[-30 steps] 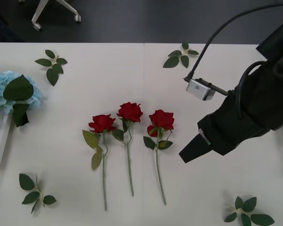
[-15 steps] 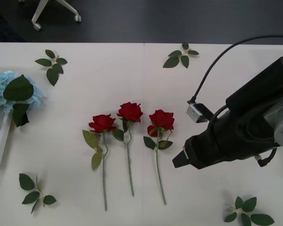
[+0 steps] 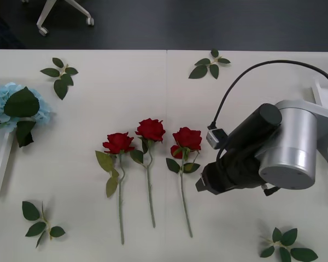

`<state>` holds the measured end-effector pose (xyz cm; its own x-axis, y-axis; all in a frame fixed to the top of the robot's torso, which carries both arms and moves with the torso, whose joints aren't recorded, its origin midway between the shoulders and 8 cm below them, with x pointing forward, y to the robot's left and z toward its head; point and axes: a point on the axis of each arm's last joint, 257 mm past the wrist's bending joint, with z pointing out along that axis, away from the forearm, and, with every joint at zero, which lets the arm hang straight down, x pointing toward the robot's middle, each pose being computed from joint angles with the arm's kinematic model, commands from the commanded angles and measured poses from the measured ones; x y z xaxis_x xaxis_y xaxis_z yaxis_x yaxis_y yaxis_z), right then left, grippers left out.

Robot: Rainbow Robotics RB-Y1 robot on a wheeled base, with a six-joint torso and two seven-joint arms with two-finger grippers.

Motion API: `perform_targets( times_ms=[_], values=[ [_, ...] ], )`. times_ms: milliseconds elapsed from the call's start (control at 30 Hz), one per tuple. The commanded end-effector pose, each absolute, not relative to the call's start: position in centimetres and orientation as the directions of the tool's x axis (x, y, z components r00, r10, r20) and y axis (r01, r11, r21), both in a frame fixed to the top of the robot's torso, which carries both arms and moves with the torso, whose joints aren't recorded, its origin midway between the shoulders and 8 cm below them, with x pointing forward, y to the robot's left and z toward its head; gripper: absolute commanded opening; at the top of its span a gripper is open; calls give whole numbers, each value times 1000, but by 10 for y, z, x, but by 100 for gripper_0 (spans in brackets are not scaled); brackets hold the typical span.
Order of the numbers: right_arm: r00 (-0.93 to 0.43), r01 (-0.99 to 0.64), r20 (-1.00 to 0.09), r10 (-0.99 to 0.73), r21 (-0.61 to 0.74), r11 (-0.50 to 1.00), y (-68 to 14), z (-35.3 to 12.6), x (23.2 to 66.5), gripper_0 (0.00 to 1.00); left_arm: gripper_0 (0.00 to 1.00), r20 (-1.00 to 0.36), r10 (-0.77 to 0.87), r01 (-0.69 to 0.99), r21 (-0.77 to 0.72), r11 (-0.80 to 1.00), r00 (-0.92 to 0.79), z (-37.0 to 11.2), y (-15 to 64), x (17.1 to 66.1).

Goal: Put the red flowers into the right box and the blue flowers into the left box

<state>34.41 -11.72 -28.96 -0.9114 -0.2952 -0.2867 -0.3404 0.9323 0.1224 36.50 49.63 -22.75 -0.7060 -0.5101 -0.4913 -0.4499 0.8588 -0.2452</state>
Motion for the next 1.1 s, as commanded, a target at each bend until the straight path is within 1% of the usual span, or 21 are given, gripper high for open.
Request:
perform_targets(
  times_ms=[33, 167, 333, 467, 633, 800, 1100],
  values=[
    [-913, -313, -316, -259, 133, 941, -98, -294, 358, 100, 100, -522, -453, -395, -226, 890, -722, -187, 477, 359],
    [-908, -307, -334, -253, 118, 944, -86, -305, 370, 100, 100, -501, -362, -276, -240, 931, -786, -181, 434, 355],
    [-904, -301, -347, -250, 100, 948, -71, -319, 380, 100, 100, -471, -181, -94, -201, 975, -863, -186, 374, 348],
    [-900, -303, -352, -258, 78, 950, -61, -331, 385, 100, 100, -475, -55, 22, -156, 988, -878, -189, 337, 346],
    [-896, -309, -349, -274, 47, 950, -51, -348, 387, 100, 100, -476, 61, 149, -150, 977, -877, -197, 297, 343],
    [-895, -313, -344, -284, 32, 949, -43, -358, 385, 100, 100, -488, 137, 241, -157, 958, -862, -207, 270, 343],
    [-887, -328, -351, -300, 21, 944, -30, -364, 383, 100, 100, -444, 232, 315, -123, 941, -865, -238, 233, 338]
  ],
)
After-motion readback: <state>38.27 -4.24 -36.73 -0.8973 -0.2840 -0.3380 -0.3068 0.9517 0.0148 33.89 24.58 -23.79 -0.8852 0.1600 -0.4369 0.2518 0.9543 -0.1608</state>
